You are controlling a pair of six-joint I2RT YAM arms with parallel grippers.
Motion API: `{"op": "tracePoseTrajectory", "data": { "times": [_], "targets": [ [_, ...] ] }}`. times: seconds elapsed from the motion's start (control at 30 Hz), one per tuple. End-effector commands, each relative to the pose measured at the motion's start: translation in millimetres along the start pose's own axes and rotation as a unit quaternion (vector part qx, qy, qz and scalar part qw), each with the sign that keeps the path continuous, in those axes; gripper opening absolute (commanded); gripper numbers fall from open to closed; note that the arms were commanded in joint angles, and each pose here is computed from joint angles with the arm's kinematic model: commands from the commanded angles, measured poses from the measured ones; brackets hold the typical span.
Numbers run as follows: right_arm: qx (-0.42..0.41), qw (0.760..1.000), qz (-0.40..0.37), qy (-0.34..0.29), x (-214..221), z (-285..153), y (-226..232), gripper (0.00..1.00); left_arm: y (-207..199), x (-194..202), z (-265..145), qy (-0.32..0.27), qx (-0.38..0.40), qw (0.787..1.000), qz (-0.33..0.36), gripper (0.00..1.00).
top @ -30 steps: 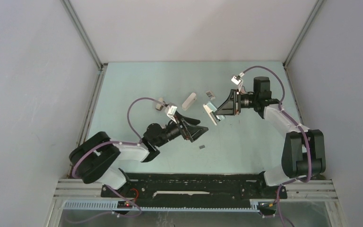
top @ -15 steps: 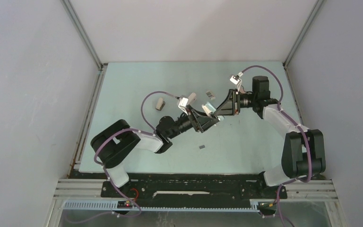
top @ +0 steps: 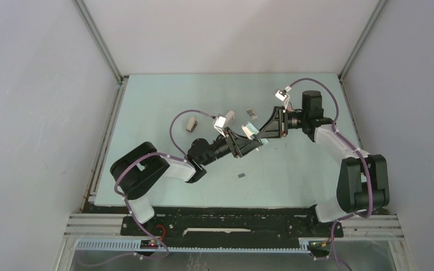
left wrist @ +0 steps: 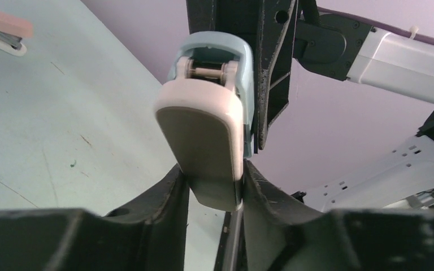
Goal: Unload the staples from the stapler
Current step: Unload the staple at the center of the board.
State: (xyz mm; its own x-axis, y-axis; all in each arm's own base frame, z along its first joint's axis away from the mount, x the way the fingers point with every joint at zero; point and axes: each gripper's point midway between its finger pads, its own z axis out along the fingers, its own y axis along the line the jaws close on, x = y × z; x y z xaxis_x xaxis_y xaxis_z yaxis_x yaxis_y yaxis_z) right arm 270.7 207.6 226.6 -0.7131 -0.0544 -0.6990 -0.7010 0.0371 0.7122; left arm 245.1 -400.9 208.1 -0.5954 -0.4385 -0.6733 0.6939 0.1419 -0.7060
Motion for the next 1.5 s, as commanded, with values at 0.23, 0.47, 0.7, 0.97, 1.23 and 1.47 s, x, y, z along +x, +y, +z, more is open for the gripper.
{"op": "tracePoseTrajectory", "data": {
  "times": [0.23,0.47,0.7,0.97,1.23,1.47],
  "targets": [
    [0.045,0.997,-0.068,0.012,5,-7,-15,0.0,12,-5,-28,0.0,-0.007,0.999,0.035,0.02],
    [0.124,0.979,-0.136,0.092,23,-9,-40,0.0,39,3,-59,0.065,-0.028,0.992,0.1,0.0],
    [0.164,0.948,-0.194,0.192,55,-10,-63,0.0,100,17,-87,0.211,-0.172,0.936,0.225,0.0],
    [0.214,0.909,-0.235,0.268,79,-18,-88,0.0,129,14,-104,0.307,-0.237,0.877,0.283,0.0],
    [0.24,0.877,-0.276,0.313,92,-25,-101,0.0,138,-1,-114,0.33,-0.267,0.842,0.333,0.0],
    [0.268,0.853,-0.287,0.342,102,-33,-120,0.0,151,6,-126,0.359,-0.285,0.82,0.343,0.0]
  ]
}}
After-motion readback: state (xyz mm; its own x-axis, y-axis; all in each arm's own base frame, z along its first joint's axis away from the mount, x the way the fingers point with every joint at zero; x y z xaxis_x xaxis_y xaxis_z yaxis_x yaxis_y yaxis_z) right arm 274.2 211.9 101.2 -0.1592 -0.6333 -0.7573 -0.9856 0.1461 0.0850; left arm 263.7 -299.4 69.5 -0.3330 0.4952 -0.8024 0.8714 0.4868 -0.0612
